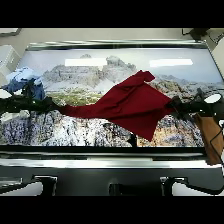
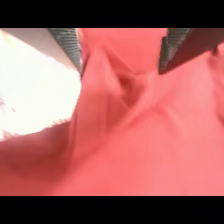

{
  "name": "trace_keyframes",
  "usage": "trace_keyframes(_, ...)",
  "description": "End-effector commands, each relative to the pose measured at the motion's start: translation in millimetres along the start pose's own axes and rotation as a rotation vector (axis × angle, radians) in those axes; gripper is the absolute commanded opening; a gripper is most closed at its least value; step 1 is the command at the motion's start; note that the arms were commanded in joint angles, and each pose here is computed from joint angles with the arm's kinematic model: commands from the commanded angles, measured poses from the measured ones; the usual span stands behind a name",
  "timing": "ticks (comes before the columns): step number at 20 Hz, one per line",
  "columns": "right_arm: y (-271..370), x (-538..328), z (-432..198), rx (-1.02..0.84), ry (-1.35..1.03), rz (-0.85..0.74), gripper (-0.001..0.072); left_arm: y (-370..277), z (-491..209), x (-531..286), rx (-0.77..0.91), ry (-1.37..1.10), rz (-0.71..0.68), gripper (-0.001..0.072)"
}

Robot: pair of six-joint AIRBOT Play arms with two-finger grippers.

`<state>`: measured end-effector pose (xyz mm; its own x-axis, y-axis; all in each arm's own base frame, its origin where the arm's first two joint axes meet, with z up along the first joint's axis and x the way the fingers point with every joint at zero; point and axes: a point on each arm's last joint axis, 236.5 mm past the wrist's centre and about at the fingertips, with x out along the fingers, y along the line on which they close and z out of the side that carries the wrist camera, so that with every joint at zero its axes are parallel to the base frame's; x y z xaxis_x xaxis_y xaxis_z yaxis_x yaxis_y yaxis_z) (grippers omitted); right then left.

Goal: Fold the clothes and pants, and hang the long-sleeved shirts on hangers.

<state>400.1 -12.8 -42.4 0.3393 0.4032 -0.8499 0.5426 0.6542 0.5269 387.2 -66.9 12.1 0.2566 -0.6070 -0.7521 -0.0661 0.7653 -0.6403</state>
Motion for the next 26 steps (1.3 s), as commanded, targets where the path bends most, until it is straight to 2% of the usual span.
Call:
trace_keyframes(1, -53, -13, -66, -0.092, 0.301, -0.189, 0.0550, 0, -4, 4, -0.005, 0.012, -0.002, 0.0028)
trace_keyframes(5, -71, 13, -143, -0.054, 0.511, -0.177, 0.0549, 0, -4, 4, -0.005, 0.012, -0.002, 0.0028)
trace_keyframes(8, -55, 45, -171, -0.067, 0.508, -0.123, 0.0548, 0, -5, 4, -0.005, 0.014, -0.003, 0.0028)
trace_keyframes(11, -31, 60, -171, -0.088, 0.458, -0.076, 0.0540, 0, -5, 4, -0.005, 0.014, -0.003, 0.0028)
trace_keyframes(12, -22, 63, -172, -0.073, 0.449, -0.052, 0.0501, 0, -5, 4, -0.005, 0.013, -0.003, 0.0027)
trace_keyframes(13, -14, 65, -174, -0.061, 0.447, -0.032, 0.0386, 0, -5, 4, -0.005, 0.013, -0.003, 0.0028)
trace_keyframes(14, -5, 67, -179, -0.057, 0.455, -0.013, 0.0251, 0, -5, 4, -0.005, 0.012, -0.003, 0.0028)
trace_keyframes(15, 2, 66, -183, -0.062, 0.471, 0.001, 0.0038, -1, -4, 4, -0.004, 0.010, -0.004, 0.0028)
trace_keyframes(17, 23, 51, -168, -0.165, 0.433, 0.043, 0.0032, -13, 11, -8, 0.035, -0.036, -0.024, 0.0026)
trace_keyframes(20, 98, -37, -68, -0.406, 0.062, 0.095, 0.0032, -80, 74, -89, 0.209, -0.314, -0.086, 0.0025)
trace_keyframes(23, 203, -246, 20, -0.643, -0.594, 0.173, 0.0033, -190, 121, -263, 0.466, -0.805, -0.081, 0.0026)
trace_keyframes(25, 247, -407, 2, -0.752, -1.022, 0.207, 0.0034, -265, 92, -374, 0.609, -1.085, -0.077, 0.0026)
trace_keyframes(26, 253, -460, -23, -0.767, -1.148, 0.224, 0.0034, -298, 63, -411, 0.673, -1.177, -0.084, 0.0026)
